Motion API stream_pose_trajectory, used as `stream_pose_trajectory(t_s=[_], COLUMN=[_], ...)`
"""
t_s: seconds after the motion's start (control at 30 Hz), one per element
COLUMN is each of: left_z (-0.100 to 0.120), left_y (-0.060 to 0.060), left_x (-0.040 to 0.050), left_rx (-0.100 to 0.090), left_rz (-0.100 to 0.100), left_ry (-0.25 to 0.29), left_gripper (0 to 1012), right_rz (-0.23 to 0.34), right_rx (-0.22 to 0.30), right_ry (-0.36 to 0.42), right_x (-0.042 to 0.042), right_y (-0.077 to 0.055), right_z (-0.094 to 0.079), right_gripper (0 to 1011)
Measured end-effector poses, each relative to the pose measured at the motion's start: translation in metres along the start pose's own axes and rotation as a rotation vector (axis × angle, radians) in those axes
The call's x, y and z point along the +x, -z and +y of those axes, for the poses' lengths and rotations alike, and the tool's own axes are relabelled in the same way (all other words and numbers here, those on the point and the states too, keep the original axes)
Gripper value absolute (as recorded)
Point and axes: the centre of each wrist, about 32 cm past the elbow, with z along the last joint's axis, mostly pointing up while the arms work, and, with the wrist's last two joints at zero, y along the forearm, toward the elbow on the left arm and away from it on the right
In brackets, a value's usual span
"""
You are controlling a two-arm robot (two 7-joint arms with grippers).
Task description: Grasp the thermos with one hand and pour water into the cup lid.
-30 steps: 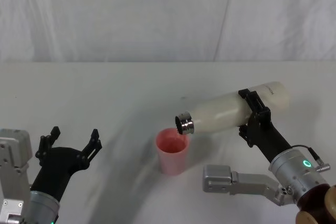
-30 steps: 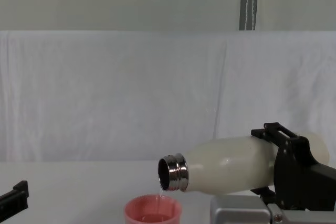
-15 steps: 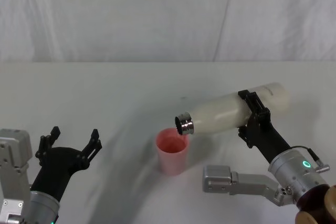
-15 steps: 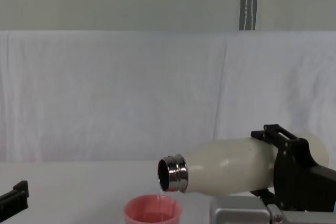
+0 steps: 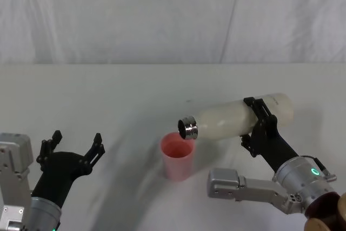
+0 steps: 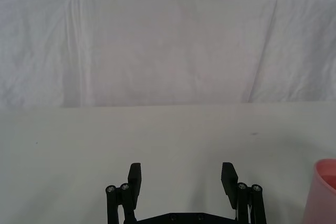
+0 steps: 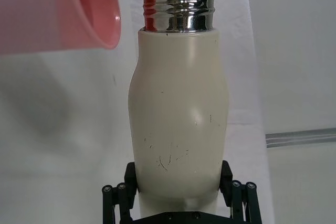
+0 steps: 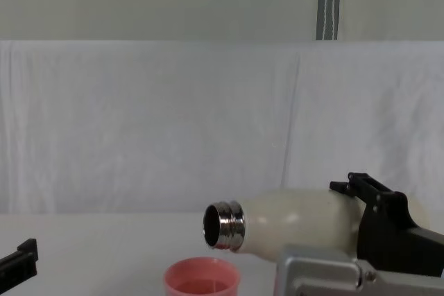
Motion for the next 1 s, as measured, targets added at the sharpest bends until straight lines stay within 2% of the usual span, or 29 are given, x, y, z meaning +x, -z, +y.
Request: stream_pose_trajectory(t_s=[0.23,0.27,0.3,0.37,0.57,0.6,0.7,0.8,0.87,0.97,1.0], left_z=[0.0,0.0,0.0,0.0,0.0,0.0,0.0,0.0,0.0,0.0,0.0], left_y=[0.0,0.0,0.0,0.0,0.0,0.0,0.0,0.0,0.0,0.0,0.0], left_x=[0.0,0.0,0.0,0.0,0.0,0.0,0.0,0.0,0.0,0.0,0.0], left_rx=[0.0,0.0,0.0,0.0,0.0,0.0,0.0,0.0,0.0,0.0,0.0], left_rz=[0.0,0.0,0.0,0.0,0.0,0.0,0.0,0.0,0.0,0.0,0.0], left_ry=[0.0,0.0,0.0,0.0,0.0,0.0,0.0,0.0,0.0,0.0,0.0], left_gripper=[1001,1001,1001,1001,1001,1001,1001,1001,1001,1001,1001], right_rz=[0.127,0.164,0.164,0.244,0.396,0.451,0.524,0.637,0.682,0.783,0.783], right_rx=[0.006,0.006,0.006,0.009,0.018,0.022,0.03,0.043,0.047,0.059,0.059], right_ry=[-0.008,-0.007,-0.007,-0.005,-0.004,-0.005,-0.007,-0.011,-0.013,-0.015,-0.015], right_x=[0.0043,0.0059,0.0059,0.009,0.0149,0.0163,0.0182,0.0206,0.0213,0.0224,0.0224], right_y=[0.0,0.0,0.0,0.002,0.006,0.008,0.01,0.014,0.016,0.02,0.02], right_z=[-0.002,-0.003,-0.003,-0.005,-0.008,-0.01,-0.012,-0.014,-0.016,-0.018,-0.018], right_gripper=[949,949,949,949,949,949,949,949,949,949,949])
